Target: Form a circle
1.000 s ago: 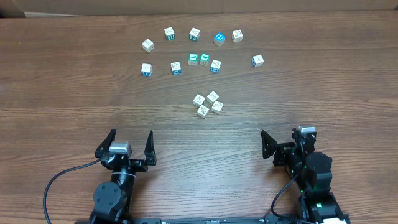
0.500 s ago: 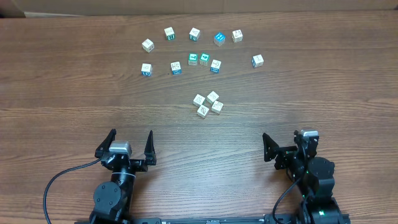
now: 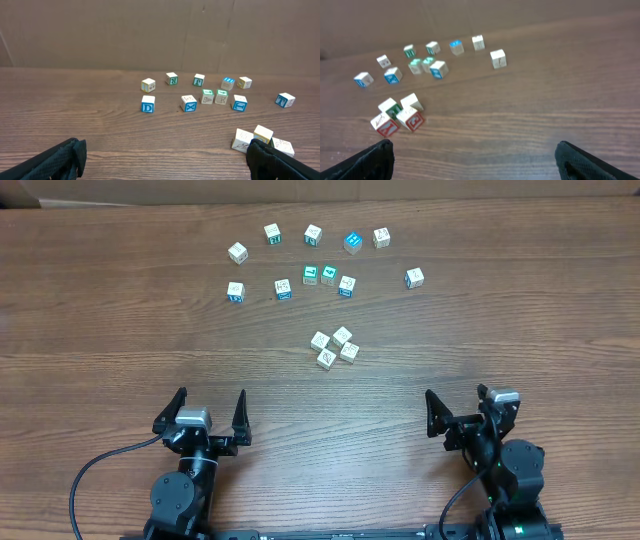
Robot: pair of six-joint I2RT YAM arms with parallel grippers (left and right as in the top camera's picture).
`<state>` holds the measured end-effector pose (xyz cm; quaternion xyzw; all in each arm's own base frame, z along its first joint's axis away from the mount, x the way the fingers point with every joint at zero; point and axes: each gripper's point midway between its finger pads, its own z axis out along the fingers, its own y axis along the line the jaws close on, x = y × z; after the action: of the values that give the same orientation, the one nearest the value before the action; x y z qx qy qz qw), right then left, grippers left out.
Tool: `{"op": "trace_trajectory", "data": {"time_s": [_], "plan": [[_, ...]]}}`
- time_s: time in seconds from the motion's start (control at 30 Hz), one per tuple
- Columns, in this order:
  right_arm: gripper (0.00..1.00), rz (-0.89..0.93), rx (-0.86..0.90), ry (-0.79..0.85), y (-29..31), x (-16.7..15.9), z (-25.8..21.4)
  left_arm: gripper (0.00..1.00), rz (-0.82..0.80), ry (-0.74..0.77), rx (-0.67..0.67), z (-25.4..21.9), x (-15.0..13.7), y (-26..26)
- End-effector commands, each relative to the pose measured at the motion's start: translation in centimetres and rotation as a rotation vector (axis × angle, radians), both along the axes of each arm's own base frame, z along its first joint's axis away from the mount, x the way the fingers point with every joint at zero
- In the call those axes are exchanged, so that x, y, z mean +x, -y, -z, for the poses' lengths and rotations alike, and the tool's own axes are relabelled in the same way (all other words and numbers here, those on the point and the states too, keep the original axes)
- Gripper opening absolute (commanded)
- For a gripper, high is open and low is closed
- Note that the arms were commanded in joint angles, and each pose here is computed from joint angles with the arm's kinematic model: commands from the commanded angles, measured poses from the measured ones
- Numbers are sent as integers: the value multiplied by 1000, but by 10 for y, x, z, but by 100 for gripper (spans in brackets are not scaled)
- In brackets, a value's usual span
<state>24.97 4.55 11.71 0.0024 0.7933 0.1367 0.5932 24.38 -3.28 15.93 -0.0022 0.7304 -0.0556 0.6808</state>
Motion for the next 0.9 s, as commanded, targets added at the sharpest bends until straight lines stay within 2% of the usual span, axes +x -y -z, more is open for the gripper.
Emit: {"op": "trace_trajectory", "data": {"time_s": [0.0,0.33,0.87], "plan": [[100,12,7,65,2,-1,-13,100,-10,10,16,-1,0,-3],[100,4,26,249,2,-8,-55,100,-10,10,16,-1,0,-3],[100,4,26,248,2,-8,-55,100,-10,10,16,-1,0,-3]]}}
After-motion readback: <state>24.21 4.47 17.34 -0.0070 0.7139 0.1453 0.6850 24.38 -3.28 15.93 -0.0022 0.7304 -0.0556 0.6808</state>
